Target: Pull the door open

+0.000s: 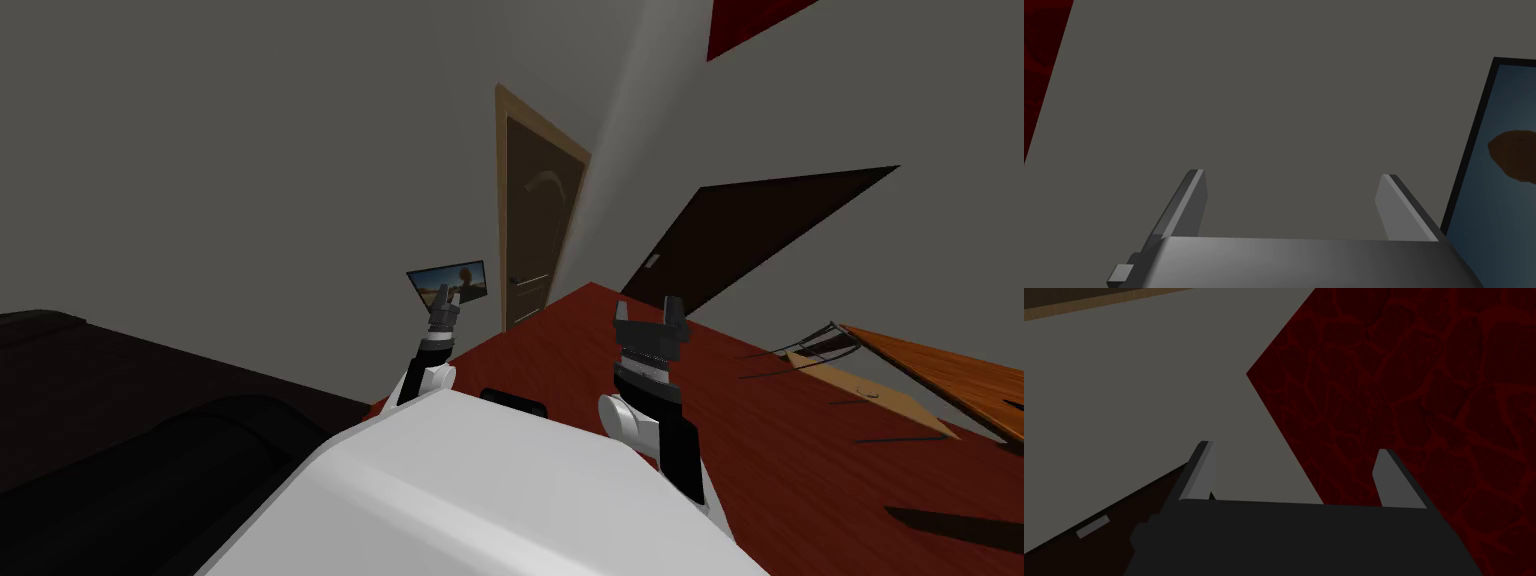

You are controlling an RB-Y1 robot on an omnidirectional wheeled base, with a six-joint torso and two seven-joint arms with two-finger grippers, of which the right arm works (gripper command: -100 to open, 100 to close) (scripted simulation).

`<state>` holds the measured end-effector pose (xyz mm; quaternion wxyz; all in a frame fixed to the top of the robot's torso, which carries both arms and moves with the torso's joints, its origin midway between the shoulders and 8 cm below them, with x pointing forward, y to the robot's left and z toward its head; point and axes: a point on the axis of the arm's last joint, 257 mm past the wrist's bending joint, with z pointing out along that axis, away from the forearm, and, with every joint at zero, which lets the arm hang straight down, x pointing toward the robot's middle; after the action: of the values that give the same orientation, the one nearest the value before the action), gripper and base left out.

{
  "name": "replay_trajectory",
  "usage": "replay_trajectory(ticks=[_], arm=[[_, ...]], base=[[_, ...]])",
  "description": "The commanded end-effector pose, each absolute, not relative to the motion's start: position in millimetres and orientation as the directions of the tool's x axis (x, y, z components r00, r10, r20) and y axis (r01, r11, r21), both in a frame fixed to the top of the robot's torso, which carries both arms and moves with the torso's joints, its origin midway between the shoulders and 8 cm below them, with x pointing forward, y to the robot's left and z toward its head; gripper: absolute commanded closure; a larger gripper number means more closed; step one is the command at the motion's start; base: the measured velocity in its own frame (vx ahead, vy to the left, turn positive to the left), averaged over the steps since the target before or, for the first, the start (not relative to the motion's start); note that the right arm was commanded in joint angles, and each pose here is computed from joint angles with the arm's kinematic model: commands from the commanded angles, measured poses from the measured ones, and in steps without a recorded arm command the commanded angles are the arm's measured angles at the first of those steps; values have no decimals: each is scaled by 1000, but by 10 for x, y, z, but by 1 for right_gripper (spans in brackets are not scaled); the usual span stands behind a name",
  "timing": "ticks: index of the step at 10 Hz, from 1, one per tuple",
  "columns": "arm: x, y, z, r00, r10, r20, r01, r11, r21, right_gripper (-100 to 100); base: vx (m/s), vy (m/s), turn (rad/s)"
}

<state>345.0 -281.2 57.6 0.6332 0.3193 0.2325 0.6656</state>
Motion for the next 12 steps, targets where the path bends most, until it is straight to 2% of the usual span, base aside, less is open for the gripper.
replay_trajectory(ticks=[1, 6, 12], arm=[[3513, -2798, 492, 0, 992, 129, -683, -94, 724, -100], [3742, -2748, 161, -22, 992, 123, -639, -108, 762, -100], [4039, -2673, -324, -53, 993, 109, -571, -120, 812, -100]], base=[[87, -119, 137], [65, 23, 96], [83, -19, 129]])
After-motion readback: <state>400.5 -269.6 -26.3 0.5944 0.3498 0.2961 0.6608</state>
